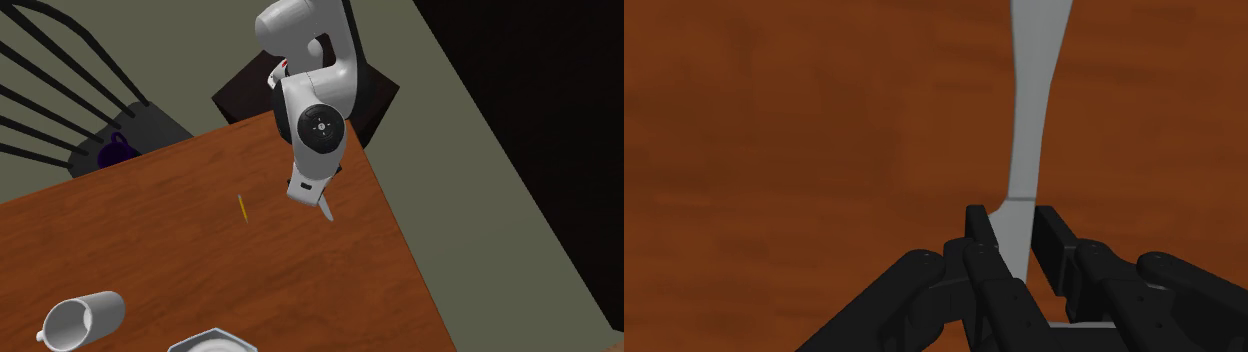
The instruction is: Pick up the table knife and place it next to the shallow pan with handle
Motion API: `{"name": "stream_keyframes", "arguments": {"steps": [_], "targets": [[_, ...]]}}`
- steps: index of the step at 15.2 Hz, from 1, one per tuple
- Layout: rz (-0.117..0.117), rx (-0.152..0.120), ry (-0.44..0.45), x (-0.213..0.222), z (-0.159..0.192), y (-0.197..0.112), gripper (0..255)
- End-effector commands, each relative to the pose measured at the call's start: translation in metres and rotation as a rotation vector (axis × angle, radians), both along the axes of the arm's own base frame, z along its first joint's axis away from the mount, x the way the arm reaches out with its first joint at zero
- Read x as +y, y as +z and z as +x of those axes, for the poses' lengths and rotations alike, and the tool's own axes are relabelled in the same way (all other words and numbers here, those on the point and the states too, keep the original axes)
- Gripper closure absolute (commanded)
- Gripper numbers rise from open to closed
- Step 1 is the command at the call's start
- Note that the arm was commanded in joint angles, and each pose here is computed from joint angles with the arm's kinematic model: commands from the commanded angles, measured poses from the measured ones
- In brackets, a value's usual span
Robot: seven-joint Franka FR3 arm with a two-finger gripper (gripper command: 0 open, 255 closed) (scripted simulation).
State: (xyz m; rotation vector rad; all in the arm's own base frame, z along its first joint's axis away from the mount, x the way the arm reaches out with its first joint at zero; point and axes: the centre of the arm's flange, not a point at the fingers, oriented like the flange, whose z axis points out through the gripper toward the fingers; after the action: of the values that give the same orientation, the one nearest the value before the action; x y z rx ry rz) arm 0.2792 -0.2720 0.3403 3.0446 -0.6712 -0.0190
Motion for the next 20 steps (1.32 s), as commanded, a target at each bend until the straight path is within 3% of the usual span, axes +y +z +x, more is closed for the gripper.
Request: {"name": "stream_keyframes", "arguments": {"steps": [1,20], "targets": [[0.0,0.0,0.0,0.0,0.0,0.0,255],[0.0,0.0,0.0,0.0,0.0,0.095,255]]}}
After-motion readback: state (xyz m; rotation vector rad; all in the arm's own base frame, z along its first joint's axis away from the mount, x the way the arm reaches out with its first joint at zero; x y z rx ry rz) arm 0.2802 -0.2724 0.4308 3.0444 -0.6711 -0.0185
